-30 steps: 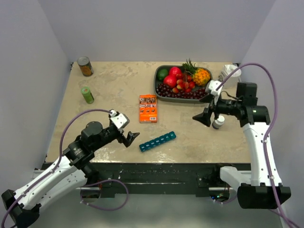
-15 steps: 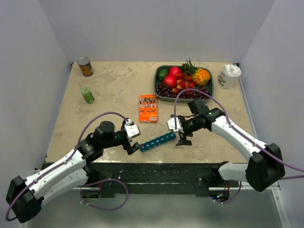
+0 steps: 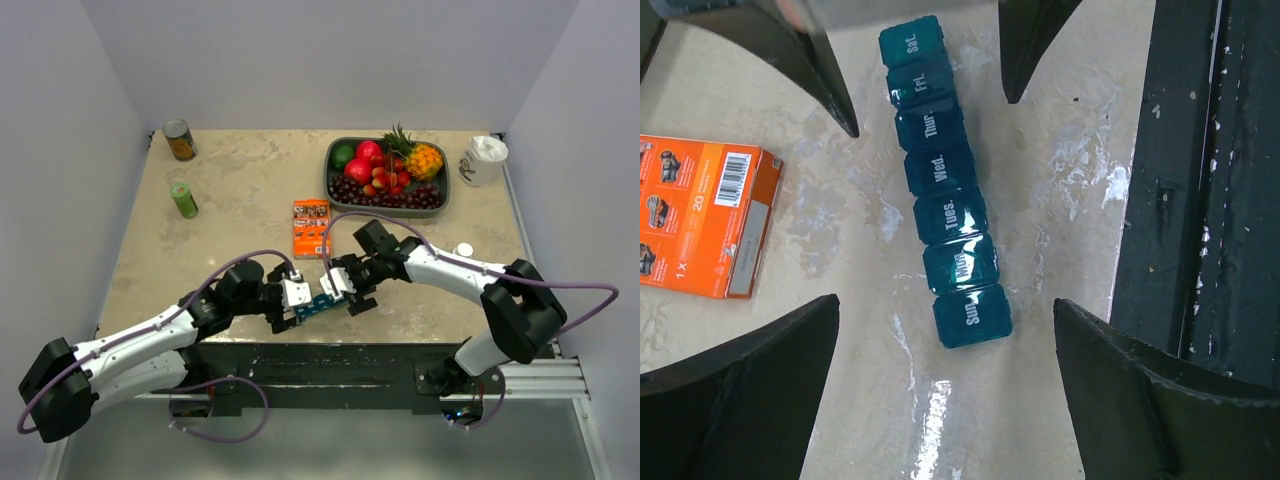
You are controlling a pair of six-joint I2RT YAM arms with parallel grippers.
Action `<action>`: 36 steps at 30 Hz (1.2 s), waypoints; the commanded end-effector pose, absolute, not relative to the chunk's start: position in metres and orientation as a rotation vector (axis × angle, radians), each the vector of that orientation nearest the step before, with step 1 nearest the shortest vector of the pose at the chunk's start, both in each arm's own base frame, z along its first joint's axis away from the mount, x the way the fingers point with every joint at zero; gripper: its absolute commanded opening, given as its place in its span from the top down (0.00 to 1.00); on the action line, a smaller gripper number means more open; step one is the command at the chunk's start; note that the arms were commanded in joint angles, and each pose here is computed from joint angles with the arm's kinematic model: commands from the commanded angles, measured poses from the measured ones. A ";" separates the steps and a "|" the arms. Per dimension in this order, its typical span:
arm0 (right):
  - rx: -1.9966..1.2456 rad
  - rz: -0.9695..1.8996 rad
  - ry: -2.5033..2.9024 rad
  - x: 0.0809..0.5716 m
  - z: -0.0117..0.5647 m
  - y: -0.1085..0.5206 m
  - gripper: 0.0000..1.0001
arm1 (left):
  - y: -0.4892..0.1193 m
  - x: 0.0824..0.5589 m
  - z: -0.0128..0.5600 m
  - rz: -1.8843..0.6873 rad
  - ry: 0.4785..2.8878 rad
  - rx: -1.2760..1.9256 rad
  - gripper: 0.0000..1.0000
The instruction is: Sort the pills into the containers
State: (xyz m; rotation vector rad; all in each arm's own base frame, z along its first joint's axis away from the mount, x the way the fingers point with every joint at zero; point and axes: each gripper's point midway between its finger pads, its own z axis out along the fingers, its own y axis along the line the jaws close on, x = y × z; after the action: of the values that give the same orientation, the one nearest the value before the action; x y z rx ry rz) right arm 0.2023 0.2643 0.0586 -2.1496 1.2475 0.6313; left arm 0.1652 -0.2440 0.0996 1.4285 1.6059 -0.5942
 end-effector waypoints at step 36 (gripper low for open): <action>-2.066 0.758 1.329 0.189 0.093 0.298 0.81 | -0.268 0.165 0.108 -0.641 1.520 1.454 0.10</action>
State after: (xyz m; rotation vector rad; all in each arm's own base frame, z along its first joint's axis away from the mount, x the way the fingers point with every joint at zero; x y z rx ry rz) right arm 0.1934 0.2854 0.0649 -2.1273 1.3788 0.6887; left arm 0.1539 -0.2523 0.0813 1.5142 1.5793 -0.6259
